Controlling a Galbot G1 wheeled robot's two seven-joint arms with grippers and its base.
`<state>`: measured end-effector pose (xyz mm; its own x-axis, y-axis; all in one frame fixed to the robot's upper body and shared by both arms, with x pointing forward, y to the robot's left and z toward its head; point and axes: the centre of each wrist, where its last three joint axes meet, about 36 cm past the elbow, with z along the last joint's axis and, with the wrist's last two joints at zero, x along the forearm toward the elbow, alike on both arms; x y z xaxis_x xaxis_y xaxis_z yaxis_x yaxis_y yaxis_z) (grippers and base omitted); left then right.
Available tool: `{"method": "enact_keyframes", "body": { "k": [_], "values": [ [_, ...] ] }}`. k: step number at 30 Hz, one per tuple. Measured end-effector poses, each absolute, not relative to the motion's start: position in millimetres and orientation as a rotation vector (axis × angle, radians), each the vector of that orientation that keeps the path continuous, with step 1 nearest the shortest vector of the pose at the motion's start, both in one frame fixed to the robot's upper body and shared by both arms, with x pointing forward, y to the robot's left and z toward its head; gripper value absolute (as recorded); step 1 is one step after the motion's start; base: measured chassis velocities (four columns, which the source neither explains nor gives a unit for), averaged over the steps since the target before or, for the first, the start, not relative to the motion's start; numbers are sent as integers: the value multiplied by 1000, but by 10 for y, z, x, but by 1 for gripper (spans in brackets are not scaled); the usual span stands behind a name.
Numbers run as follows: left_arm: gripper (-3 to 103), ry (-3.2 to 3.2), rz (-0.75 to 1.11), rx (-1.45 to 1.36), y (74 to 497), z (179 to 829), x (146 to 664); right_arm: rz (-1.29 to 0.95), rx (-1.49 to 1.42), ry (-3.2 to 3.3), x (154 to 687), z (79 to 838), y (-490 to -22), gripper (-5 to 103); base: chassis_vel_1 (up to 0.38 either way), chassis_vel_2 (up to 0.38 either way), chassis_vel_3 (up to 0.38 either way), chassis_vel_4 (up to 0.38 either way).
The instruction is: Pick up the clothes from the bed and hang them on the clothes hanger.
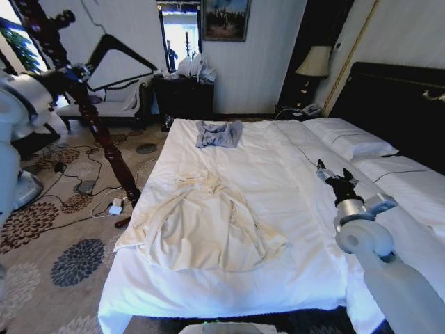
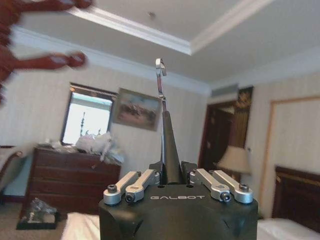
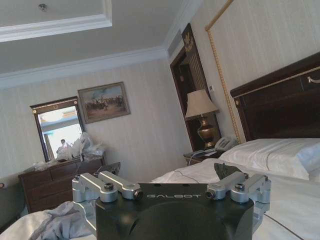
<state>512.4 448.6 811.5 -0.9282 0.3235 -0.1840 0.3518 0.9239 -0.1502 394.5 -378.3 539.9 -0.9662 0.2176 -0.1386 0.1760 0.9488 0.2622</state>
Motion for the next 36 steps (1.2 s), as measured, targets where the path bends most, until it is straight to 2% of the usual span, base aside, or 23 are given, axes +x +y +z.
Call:
{"method": "enact_keyframes", "body": {
  "k": [4,9,10,13,16,19,21,23,29,32,34,35,36],
  "values": [
    [20,3008,-255,574,4203,7685,5078,399,274,3002,4113,5196,-3708,100,0,0,0,0],
    [20,3143,-390,642,3749,6608,4999,362,140,3144,4558,4872,-3661,100,0,0,0,0],
    [20,3143,-390,642,3749,6608,4999,362,140,3144,4558,4872,-3661,100,0,0,0,0],
    [7,3187,-483,669,3510,6153,5071,299,85,3215,4717,4717,-3705,100,0,0,0,0],
    [3,3206,-541,655,3428,5899,5039,278,5,3269,4930,4521,-3604,100,0,0,0,0],
    [0,3203,-616,638,3410,5697,4921,196,-120,3319,5384,4301,-3247,100,0,0,0,0],
    [0,3202,-635,638,3404,5654,4902,162,-160,3336,5481,4207,-3110,100,0,0,0,0],
    [0,3225,-645,603,3319,5471,4931,79,-237,3363,5694,3943,-2738,100,0,0,0,0],
    [-2,3368,-596,440,3176,4838,4915,16,-264,3367,5713,3747,-2484,100,0,0,0,0],
    [3,3414,-644,371,3172,4591,4853,-5,-265,3357,5656,3735,-2520,100,0,0,0,0],
    [14,3444,-721,285,3161,4365,4763,-6,-246,3346,5598,3772,-2605,100,0,0,0,0],
    [14,3444,-721,285,3161,4365,4763,-6,-246,3346,5598,3772,-2605,100,0,0,0,0],
    [19,3450,-790,234,3157,4261,4722,-5,-229,3342,5566,3792,-2665,100,0,0,0,0]
  ]
}}
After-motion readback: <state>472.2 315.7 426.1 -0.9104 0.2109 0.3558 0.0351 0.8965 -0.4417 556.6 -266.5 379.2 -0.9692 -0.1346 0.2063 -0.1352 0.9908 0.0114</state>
